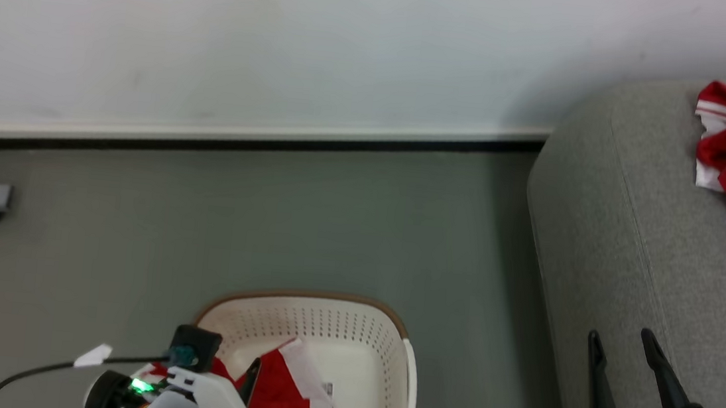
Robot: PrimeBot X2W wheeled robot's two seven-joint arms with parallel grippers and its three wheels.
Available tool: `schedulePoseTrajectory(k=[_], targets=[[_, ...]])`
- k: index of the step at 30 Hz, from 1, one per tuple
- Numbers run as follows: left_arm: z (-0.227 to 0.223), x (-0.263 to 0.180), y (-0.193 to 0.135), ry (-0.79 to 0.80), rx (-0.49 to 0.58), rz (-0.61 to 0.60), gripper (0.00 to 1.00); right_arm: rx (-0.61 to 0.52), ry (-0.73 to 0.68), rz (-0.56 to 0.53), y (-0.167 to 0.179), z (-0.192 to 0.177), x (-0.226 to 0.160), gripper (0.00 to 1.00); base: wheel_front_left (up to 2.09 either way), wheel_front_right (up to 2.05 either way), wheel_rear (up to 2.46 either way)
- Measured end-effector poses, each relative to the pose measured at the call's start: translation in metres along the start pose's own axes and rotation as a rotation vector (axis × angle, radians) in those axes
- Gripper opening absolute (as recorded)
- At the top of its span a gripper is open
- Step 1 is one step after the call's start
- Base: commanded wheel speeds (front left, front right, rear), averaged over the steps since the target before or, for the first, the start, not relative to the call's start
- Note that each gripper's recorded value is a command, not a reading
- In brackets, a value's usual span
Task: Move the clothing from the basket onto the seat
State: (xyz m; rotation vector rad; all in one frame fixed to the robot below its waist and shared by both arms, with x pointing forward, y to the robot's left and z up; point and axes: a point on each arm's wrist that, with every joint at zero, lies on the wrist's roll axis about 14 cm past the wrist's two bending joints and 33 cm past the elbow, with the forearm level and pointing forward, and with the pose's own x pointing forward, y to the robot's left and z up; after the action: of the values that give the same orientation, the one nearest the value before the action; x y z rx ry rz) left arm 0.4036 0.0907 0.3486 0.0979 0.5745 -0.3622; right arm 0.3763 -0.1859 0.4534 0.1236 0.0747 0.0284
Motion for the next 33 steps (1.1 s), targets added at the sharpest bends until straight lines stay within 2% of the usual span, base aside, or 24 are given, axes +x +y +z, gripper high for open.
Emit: schedulePoseTrajectory(k=[7, 13, 22, 33], targets=[[-0.039, 0.041, -0.013, 0.219, 0.081, -0.082, 1.0, 0.01, 0.044, -0.04, -0.015, -0.016, 0.019, 1.0, 0.0, 0.0, 0.0], [-0.056, 0.081, -0.03, 0.304, 0.121, -0.17, 1.0, 0.008, 0.07, -0.054, -0.023, -0.03, 0.04, 1.0, 0.0, 0.0, 0.0], [-0.116, 0.13, -0.043, 0.505, 0.193, -0.276, 1.0, 0.001, 0.116, -0.073, -0.037, -0.06, 0.073, 1.0, 0.0, 0.0, 0.0], [-0.193, 0.147, -0.049, 0.713, 0.222, -0.353, 1.0, -0.005, 0.196, -0.1, -0.051, -0.102, 0.084, 1.0, 0.0, 0.0, 0.0]])
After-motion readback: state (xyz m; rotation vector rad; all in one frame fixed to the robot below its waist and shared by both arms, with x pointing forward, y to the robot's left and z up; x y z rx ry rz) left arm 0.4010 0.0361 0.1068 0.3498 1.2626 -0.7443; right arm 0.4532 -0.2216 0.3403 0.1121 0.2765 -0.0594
